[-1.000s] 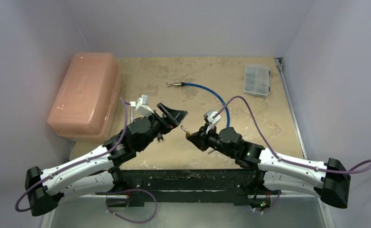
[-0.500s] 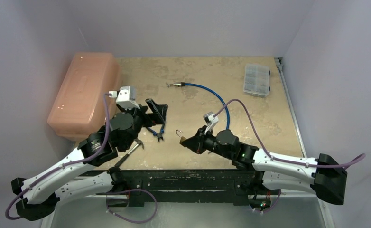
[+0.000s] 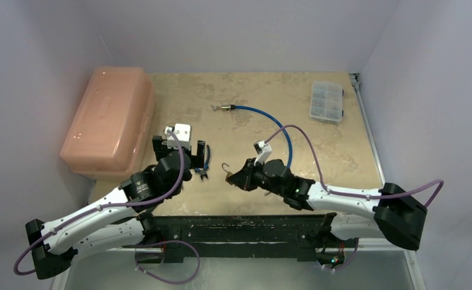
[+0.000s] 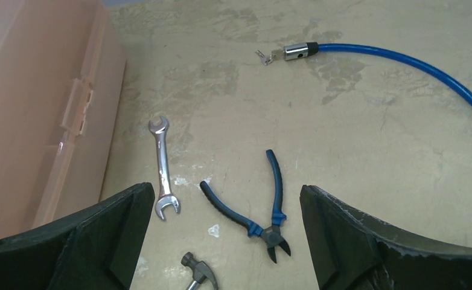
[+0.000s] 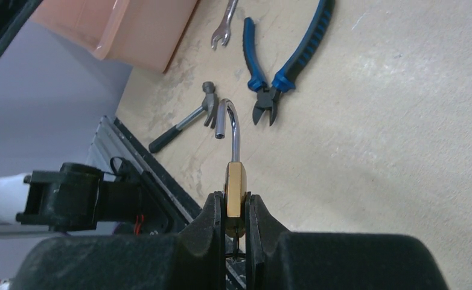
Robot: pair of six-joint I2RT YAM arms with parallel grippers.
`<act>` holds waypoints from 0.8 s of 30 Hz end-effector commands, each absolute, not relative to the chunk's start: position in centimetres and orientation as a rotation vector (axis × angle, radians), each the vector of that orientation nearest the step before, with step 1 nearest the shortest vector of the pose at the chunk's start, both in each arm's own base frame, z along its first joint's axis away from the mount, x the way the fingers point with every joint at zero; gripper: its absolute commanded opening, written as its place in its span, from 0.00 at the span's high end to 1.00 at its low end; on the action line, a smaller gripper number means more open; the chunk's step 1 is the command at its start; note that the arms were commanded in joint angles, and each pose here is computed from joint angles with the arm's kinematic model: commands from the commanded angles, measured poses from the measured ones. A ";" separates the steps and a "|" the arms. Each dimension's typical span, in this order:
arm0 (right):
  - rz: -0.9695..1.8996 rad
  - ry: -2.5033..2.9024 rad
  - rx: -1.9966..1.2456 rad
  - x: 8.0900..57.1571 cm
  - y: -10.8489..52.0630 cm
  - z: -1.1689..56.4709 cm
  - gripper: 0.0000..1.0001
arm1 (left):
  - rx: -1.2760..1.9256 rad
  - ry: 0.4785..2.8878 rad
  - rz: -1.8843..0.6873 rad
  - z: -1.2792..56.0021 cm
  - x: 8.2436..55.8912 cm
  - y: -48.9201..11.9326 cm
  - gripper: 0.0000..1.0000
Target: Unlock with the key
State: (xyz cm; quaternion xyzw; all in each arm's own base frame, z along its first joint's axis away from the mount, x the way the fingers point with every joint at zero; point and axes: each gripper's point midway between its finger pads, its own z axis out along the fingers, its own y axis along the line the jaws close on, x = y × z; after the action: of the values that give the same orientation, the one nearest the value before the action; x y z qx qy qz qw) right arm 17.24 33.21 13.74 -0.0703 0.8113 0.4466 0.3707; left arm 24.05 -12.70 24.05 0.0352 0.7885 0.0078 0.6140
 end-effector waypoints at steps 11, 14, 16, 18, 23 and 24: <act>1.109 2.198 -0.045 25.9 35.9 12.2 1.00 | 0.395 1.782 -0.236 24.8 22.6 -17.6 0.01; 1.119 2.236 -0.059 27.2 36.4 11.0 1.00 | 0.468 1.788 -0.274 24.9 22.1 -18.6 0.01; 1.155 2.247 -0.067 27.9 36.7 10.5 1.00 | 0.480 1.798 -0.277 24.8 22.2 -18.7 0.01; 1.184 2.257 -0.067 28.8 36.7 10.1 1.00 | 0.480 1.804 -0.276 24.7 22.4 -18.7 0.01; 1.207 2.281 -0.055 30.7 36.5 9.1 1.00 | 0.497 1.800 -0.306 24.8 22.2 -19.0 0.05; 1.214 2.289 -0.057 30.9 36.5 8.9 0.99 | 0.493 1.800 -0.303 24.8 22.3 -18.9 0.05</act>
State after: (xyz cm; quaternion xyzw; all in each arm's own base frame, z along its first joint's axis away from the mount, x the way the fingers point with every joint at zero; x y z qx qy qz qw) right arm 29.07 34.73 5.70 0.0023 0.8801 0.3975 0.2599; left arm 22.27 -18.20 22.82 0.2058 0.7888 -0.1045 0.5697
